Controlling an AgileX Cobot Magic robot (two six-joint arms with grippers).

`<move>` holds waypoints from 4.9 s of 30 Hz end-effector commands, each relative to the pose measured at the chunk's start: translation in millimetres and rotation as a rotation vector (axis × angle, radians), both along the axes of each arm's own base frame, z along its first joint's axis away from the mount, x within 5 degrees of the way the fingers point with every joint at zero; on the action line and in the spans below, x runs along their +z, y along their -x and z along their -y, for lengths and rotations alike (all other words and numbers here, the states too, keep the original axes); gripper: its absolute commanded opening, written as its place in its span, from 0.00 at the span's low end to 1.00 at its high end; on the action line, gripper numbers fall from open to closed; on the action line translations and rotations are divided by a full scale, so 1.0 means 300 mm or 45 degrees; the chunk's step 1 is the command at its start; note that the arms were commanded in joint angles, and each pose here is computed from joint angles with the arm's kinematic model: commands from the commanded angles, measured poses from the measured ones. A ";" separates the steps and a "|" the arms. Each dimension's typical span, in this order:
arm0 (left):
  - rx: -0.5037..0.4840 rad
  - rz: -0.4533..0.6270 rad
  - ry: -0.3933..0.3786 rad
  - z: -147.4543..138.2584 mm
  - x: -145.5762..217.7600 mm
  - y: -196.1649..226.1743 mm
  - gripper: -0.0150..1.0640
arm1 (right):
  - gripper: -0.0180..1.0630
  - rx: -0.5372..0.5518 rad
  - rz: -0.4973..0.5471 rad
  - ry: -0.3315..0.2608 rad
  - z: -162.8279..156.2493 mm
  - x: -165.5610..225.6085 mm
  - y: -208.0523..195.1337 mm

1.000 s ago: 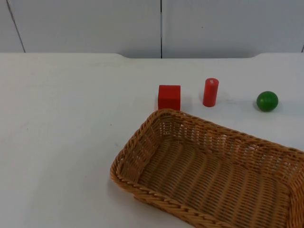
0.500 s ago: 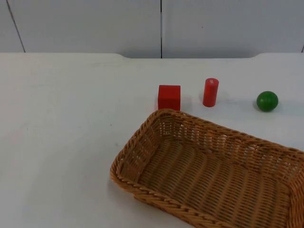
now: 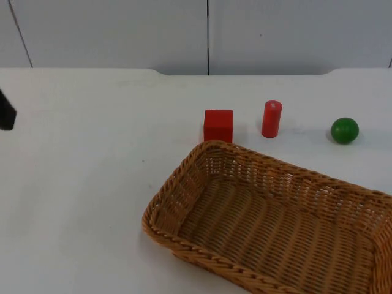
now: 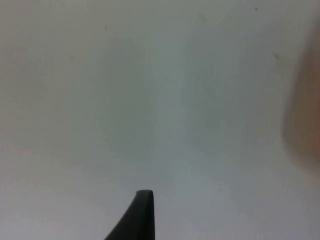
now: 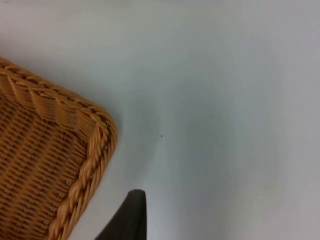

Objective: Pick up the basket with the left hand and place the object to the left of the red cylinder into the basket with the right hand.

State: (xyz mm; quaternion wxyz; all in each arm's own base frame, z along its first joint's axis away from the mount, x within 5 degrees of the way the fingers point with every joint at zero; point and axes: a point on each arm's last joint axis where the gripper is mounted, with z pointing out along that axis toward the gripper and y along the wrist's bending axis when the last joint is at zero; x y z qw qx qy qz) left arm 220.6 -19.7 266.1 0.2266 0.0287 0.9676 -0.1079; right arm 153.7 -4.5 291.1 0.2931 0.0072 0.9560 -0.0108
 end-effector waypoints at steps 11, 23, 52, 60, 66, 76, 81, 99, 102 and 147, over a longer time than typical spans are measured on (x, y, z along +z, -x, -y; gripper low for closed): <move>-0.400 -0.171 -0.025 0.312 -0.110 -0.250 0.99 | 0.99 0.011 0.019 0.007 0.001 0.008 -0.003; -0.672 -0.332 -0.100 0.586 -0.313 -0.375 0.99 | 0.99 0.011 0.020 0.007 0.001 0.001 -0.003; -0.721 -0.565 -0.079 0.629 -0.533 -0.408 0.01 | 0.99 -0.002 0.023 0.032 0.008 -0.004 -0.004; -0.622 -0.542 0.039 0.521 -0.355 -0.399 0.01 | 0.99 -0.014 0.009 0.024 0.008 -0.004 0.003; -0.516 -0.481 0.073 0.367 -0.245 -0.329 0.01 | 0.99 -0.017 -0.002 -0.008 0.002 -0.006 0.005; -0.240 -0.460 0.276 0.047 -0.227 -0.189 0.01 | 0.99 -0.015 0.003 -0.104 -0.017 -0.005 0.004; -0.157 -0.503 0.346 -0.068 -0.298 -0.120 0.01 | 0.99 0.024 0.021 -0.151 -0.031 -0.002 0.001; -0.130 -0.425 0.498 -0.105 -0.303 -0.107 0.01 | 0.99 0.207 0.023 -0.285 -0.082 0.125 -0.115; -0.136 -0.429 0.484 -0.107 -0.305 -0.105 0.01 | 0.99 0.259 0.010 -0.295 -0.113 0.152 -0.181; -0.117 -0.426 0.443 -0.116 -0.311 -0.107 0.01 | 0.80 0.269 -0.165 -0.096 -0.970 -0.544 -1.039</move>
